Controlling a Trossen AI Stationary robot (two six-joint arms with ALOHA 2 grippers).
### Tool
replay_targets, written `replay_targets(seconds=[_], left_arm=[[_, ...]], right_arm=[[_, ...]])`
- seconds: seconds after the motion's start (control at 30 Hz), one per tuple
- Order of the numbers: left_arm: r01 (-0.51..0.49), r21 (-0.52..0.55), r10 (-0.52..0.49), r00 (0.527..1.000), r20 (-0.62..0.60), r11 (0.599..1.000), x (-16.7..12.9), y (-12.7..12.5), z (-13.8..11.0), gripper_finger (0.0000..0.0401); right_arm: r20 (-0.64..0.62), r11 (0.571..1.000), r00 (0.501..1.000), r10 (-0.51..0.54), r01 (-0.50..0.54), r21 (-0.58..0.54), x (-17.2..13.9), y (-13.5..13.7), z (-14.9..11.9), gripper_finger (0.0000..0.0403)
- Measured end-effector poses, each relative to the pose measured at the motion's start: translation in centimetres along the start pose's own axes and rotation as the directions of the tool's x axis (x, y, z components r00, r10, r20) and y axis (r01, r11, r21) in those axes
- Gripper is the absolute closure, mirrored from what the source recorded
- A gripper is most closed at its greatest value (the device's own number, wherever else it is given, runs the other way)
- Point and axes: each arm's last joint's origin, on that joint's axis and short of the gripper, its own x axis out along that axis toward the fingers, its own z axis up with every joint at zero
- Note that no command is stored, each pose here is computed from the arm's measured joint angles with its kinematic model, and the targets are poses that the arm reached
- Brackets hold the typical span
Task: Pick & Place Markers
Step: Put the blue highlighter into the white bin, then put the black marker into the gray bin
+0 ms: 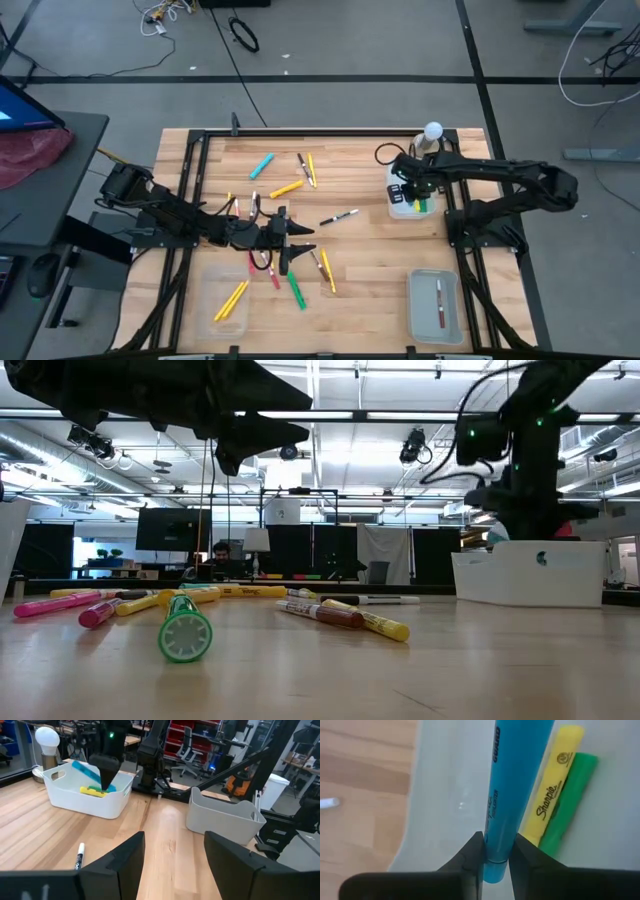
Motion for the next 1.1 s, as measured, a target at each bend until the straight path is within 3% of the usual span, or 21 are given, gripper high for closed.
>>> replay_targets(seconds=[0.3, 0.73, 0.9, 1.1], left_arm=[[-0.002, 0.003, 0.002, 1.000, -0.007, 1.000, 0.0, 0.0, -0.1, 0.0190], [-0.002, -0.012, 0.002, 1.000, -0.006, 1.000, 0.0, 0.0, -0.1, 0.0190], [-0.002, -0.015, 0.002, 1.000, -0.006, 1.000, 0.0, 0.0, -0.1, 0.0190], [-0.002, -0.016, 0.002, 1.000, -0.005, 1.000, 0.0, 0.0, -0.1, 0.0190]], right_arm=[[-0.048, 0.999, 0.998, 0.033, -0.031, 0.035, 2.5, -1.7, 0.3, 0.0341], [-0.056, 1.000, 0.998, 0.022, -0.021, 0.008, 3.4, -2.3, 0.0, 0.0281], [-0.005, 0.997, 0.998, 0.068, -0.068, -0.038, 1.7, -1.6, 0.7, 0.0274], [0.102, 0.988, 0.986, 0.128, -0.118, -0.098, -3.7, -0.4, 1.9, 0.0288]])
